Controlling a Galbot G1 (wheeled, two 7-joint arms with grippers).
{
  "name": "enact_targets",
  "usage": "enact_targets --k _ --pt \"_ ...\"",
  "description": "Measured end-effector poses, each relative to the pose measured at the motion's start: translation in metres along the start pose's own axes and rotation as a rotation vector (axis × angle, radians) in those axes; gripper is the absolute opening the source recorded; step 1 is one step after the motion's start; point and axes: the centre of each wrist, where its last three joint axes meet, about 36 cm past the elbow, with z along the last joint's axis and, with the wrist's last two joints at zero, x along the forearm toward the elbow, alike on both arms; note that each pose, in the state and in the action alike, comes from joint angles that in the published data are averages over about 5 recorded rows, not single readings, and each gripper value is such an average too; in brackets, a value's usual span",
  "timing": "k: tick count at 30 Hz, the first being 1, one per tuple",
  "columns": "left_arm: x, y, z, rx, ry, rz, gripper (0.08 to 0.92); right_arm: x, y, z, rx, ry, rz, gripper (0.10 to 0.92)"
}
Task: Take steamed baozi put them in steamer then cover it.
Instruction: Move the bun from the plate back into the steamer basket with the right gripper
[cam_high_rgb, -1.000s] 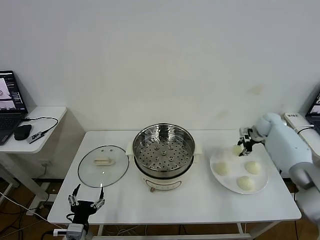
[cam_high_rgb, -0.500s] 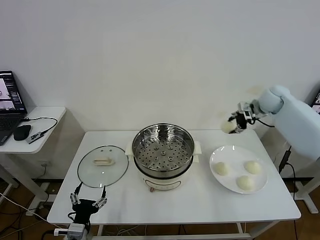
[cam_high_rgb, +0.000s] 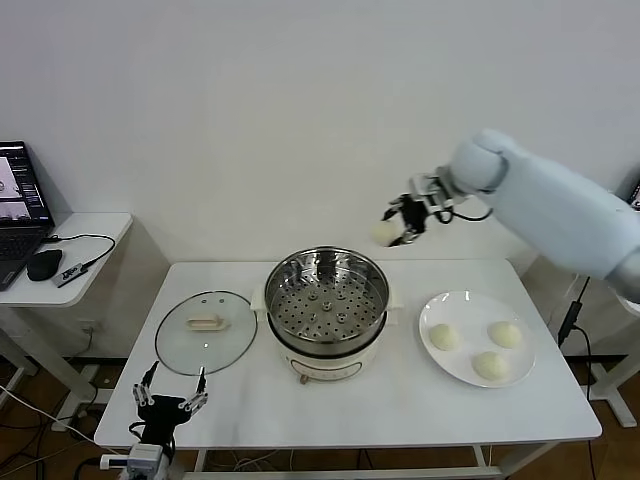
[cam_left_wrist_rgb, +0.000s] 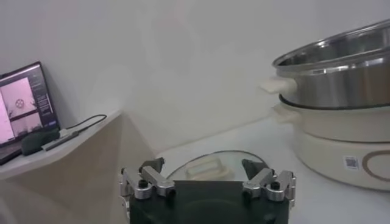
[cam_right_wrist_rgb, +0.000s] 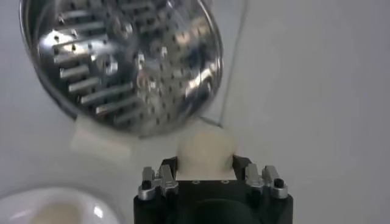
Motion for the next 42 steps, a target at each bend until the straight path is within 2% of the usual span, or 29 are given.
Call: enact_targets --k 8,18,37,39,42 --pt "-0.002 0.004 -0.001 0.013 -0.003 -0.018 0.823 -0.053 -0.005 -0.048 0.196 -0.007 -0.059 0.577" --pt "-0.002 0.003 -0.002 0.023 -0.003 -0.027 0.823 -0.105 -0.003 -0.070 0.441 0.009 -0.073 0.577" --pt "-0.004 0.001 -0.001 0.030 0.000 -0.031 0.823 -0.151 -0.003 -0.071 0.682 -0.012 -0.085 0.587" --pt "-0.004 0.000 -0.001 0.032 0.000 -0.030 0.823 -0.152 -0.003 -0.071 0.696 -0.011 -0.085 0.605" --pt "-0.004 0.000 -0.001 0.033 0.000 -0.030 0.823 -0.153 -0.005 -0.070 0.714 -0.011 -0.083 0.673"
